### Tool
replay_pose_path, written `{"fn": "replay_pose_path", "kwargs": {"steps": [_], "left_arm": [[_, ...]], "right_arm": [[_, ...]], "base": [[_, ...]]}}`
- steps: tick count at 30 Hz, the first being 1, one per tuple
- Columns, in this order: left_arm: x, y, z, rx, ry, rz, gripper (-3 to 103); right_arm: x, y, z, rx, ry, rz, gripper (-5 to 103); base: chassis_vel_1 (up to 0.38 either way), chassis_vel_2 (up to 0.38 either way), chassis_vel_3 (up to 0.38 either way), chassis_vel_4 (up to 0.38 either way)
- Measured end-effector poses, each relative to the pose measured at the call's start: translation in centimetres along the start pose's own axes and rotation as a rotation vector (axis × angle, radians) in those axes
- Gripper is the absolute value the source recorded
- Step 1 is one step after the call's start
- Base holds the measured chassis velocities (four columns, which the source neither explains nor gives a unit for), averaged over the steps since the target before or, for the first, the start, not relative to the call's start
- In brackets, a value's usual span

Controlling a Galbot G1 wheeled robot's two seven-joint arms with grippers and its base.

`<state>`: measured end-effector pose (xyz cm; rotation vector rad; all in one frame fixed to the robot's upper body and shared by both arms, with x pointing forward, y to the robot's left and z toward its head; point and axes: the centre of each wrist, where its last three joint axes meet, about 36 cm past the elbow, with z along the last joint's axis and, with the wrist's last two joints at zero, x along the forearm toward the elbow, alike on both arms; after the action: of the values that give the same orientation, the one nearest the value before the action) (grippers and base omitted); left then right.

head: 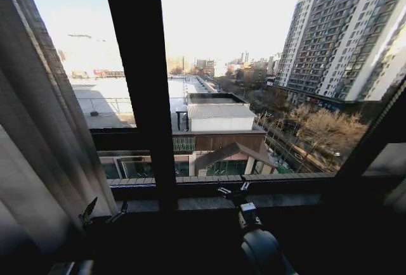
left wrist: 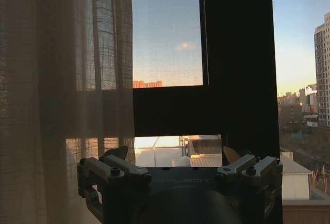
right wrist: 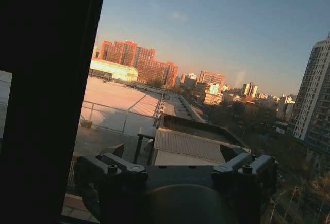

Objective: Open the curtains by pulling them apart, changing their state from closed to fully open.

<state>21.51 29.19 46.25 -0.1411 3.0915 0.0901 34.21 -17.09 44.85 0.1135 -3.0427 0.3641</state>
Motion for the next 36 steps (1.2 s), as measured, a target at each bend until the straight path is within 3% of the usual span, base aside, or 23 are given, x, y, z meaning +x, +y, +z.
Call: {"fn": "replay_pose_path", "kwargs": {"steps": [21, 27, 36], "left_arm": [[0.1, -0.2, 0.0, 0.001, 0.001, -0.005, 100], [-0.4, -0.6, 0.1, 0.001, 0.013, 0.016, 100], [-2.3, -2.9, -0.5, 0.019, 0.033, 0.095, 100]], "right_arm": [[0.0, 0.0, 0.0, -0.022, -0.016, 0.013, 100], [-0.1, -0.1, 0.1, -0.028, -0.013, 0.02, 100], [-0.6, 0.6, 0.5, -0.027, -0.006, 0.005, 100]], "base": [[0.293, 0.374, -0.293, -0.375], [0.139, 0.06, -0.089, -0.073], [-0.03, -0.021, 0.036, 0.032]]}}
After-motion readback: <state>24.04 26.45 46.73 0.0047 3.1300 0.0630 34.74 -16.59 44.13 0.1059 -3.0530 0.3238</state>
